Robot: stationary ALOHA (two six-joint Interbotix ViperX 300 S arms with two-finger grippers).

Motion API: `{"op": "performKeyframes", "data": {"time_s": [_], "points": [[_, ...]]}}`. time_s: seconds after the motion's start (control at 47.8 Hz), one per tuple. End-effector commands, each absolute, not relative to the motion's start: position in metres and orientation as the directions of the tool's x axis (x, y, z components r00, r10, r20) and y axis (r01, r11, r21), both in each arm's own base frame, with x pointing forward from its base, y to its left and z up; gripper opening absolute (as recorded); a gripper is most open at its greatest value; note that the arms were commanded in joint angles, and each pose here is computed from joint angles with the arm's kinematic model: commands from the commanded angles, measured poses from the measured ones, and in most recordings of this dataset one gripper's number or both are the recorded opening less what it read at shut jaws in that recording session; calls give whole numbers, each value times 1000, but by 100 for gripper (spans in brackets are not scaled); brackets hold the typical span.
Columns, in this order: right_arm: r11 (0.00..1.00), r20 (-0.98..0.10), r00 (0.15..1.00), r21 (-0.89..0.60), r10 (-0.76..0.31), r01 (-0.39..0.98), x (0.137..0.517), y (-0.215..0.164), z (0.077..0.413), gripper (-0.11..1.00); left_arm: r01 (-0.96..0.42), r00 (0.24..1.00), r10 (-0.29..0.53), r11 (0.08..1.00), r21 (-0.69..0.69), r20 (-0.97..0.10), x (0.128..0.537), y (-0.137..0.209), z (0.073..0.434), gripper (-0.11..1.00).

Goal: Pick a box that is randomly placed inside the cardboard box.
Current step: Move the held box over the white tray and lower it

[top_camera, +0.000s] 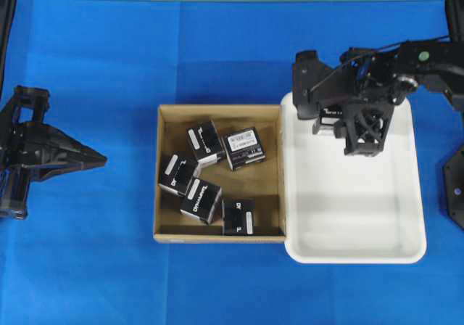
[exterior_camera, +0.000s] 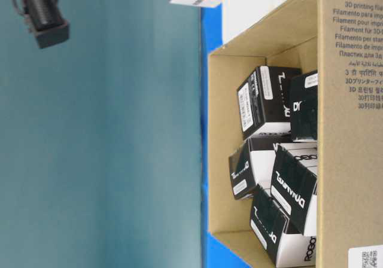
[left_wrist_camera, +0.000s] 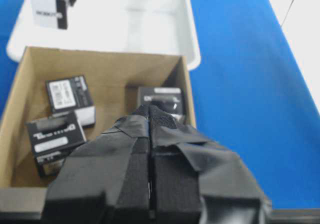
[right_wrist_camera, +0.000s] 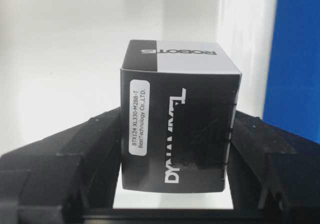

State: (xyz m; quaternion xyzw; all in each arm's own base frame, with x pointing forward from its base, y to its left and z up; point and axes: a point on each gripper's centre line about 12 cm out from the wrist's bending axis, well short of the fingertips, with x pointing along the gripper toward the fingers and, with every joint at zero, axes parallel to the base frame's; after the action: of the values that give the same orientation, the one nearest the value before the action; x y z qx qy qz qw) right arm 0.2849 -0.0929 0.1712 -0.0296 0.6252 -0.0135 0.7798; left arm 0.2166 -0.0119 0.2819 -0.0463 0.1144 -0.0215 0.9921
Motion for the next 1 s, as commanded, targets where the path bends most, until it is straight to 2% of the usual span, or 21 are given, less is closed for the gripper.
{"op": "performKeyframes", "data": {"time_s": [0.0,0.251,0.418,0.857,0.899,0.983], "points": [[998,-972,228,-65,-60,-13,289,-93,165,58,38,979,-57,995,-96,-197,220,-13,292,-7],[997,-966,249,-71,-68,-4,303,-98,146,58,41,978,-60,995,-96,-198,220,-13,292,-7],[998,-971,230,-63,-60,-5,306,-98,134,58,49,978,-67,994,-96,-198,220,-15,292,-7],[999,-972,228,-54,-53,1,309,-98,132,58,49,978,-67,994,-97,-198,222,-15,293,-7],[999,-972,228,-54,-53,1,309,-98,132,65,49,978,-67,994,-96,-195,222,-15,294,-7],[998,-969,240,-58,-57,4,311,-99,133,88,49,979,-67,994,-98,-191,222,-15,296,-7]]}}
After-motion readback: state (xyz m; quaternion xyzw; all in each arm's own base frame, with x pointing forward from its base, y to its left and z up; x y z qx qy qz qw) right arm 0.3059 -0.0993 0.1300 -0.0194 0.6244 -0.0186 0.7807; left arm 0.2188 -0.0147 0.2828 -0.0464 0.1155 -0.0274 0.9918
